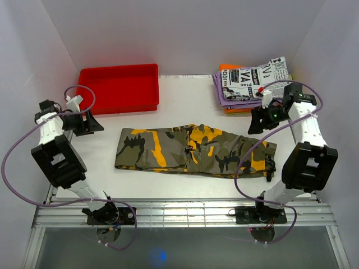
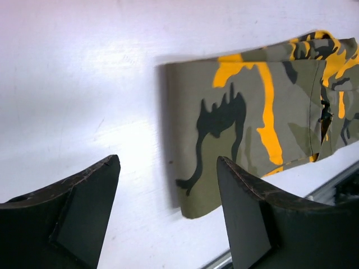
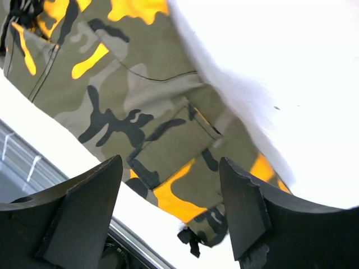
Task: Fold and stack the trousers
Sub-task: Fold the trousers
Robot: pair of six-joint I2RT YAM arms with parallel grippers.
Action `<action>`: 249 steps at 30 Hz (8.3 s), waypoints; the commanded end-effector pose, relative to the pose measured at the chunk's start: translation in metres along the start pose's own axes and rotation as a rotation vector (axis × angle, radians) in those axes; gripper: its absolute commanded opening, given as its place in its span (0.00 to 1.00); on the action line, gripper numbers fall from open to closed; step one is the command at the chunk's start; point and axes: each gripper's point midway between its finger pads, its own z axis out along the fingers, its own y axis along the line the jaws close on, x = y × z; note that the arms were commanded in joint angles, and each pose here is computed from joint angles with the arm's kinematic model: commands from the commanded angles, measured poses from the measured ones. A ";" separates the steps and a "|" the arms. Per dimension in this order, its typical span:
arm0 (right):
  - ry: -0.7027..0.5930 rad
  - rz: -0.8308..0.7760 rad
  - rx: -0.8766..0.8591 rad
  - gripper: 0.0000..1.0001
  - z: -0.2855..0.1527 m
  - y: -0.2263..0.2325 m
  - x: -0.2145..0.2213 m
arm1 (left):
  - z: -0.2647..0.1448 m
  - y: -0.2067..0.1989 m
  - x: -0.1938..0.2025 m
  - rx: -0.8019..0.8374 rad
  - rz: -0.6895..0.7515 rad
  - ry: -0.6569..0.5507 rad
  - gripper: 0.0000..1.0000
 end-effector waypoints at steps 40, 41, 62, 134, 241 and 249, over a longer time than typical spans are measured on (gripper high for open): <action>-0.170 0.348 0.122 1.00 -0.065 -0.040 0.048 | 0.019 0.021 0.017 0.265 -0.254 -0.014 0.00; -0.181 0.345 0.124 1.00 -0.064 -0.039 0.048 | 0.008 0.016 0.011 0.254 -0.226 -0.017 0.00; -0.288 0.560 -0.321 0.90 0.084 0.023 0.052 | -0.040 -0.154 -0.081 0.231 -0.012 -0.005 0.00; -0.078 0.672 -0.326 0.08 0.152 0.050 0.079 | 0.235 -0.492 0.146 0.094 -0.080 0.250 0.00; -0.018 -0.131 -0.260 0.62 0.101 0.086 -0.020 | 0.074 -0.225 0.097 0.552 -0.018 0.252 0.71; -0.457 -0.504 -0.021 0.90 -0.003 0.118 -0.129 | 0.030 -0.264 -0.039 0.483 0.477 -0.168 0.98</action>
